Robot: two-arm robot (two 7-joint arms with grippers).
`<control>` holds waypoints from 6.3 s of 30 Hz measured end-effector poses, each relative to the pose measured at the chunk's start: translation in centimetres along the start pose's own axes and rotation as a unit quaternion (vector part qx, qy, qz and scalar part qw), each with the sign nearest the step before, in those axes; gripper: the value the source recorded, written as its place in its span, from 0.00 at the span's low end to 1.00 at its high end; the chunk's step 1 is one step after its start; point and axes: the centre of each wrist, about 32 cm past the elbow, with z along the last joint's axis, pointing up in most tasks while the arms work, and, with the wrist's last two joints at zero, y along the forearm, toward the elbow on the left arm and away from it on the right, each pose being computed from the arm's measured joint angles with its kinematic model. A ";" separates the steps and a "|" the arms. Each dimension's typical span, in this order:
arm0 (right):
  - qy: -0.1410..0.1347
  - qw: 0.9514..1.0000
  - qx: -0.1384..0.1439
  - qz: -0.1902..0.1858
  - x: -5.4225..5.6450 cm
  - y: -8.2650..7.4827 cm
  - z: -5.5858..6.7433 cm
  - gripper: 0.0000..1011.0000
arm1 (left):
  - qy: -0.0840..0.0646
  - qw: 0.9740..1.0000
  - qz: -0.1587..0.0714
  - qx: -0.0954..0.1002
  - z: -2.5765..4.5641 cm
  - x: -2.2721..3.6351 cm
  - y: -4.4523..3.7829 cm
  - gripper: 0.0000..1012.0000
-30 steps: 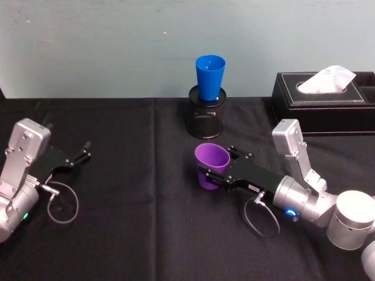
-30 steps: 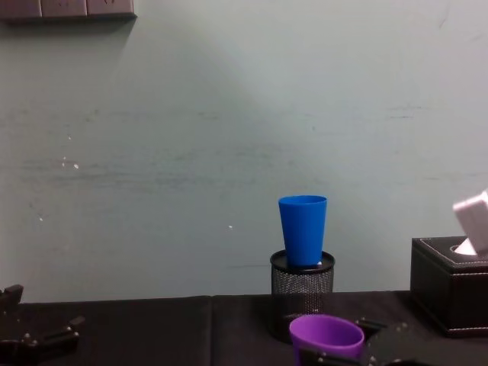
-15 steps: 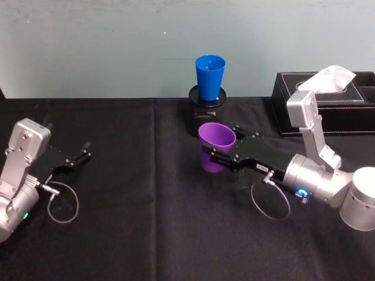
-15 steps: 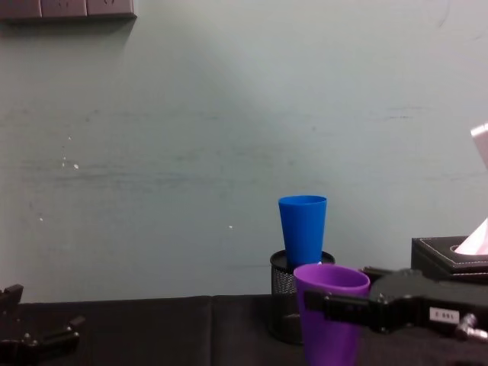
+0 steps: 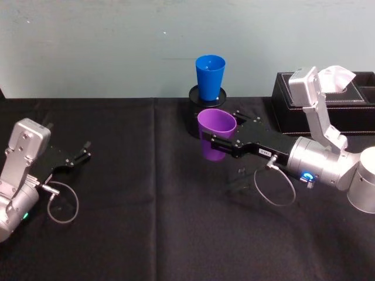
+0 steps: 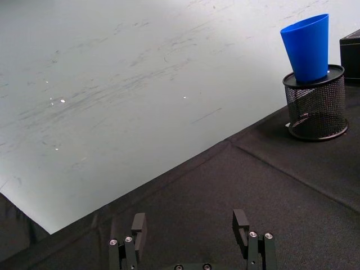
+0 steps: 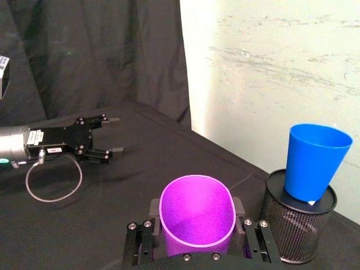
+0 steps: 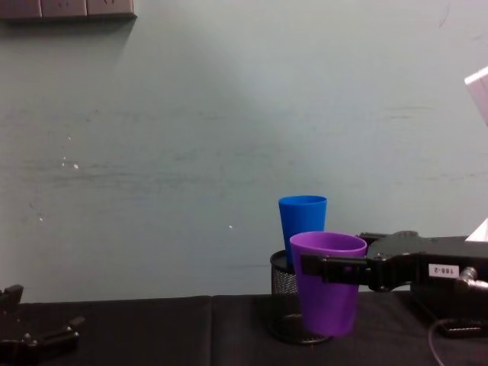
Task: Pick up one cup with a gripper and tap it against the other cup.
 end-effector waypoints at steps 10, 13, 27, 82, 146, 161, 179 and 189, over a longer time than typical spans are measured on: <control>-0.003 1.000 0.001 0.001 0.1 0.0 0.5 0.71 | 0.000 1.000 0.000 0.000 0.00 0.00 0.00 0.99; -0.003 1.000 0.001 0.001 0.1 0.0 0.5 0.71 | 0.000 1.000 0.000 0.000 0.00 0.00 0.00 0.99; -0.002 1.000 0.001 0.000 0.1 0.0 0.4 0.71 | 0.000 1.000 0.000 0.000 0.00 0.00 0.00 0.99; -0.003 1.000 0.001 0.000 0.1 0.0 0.4 0.71 | 0.000 1.000 0.000 0.000 0.00 0.00 0.00 0.99; -0.007 0.997 -0.009 -0.077 0.9 2.4 0.2 0.71 | 0.000 1.000 0.000 0.000 0.00 0.00 0.00 0.99; -0.011 0.993 0.003 -0.117 2.4 5.4 0.8 0.71 | 0.000 1.000 0.000 0.000 0.00 0.00 0.00 0.99; 0.005 0.993 0.010 -0.116 4.1 7.1 1.1 0.71 | 0.000 1.000 0.000 0.000 0.00 0.00 0.00 0.99; 0.008 0.994 0.010 -0.112 4.6 7.8 1.3 0.71 | 0.000 1.000 0.000 0.000 0.00 0.00 0.00 0.99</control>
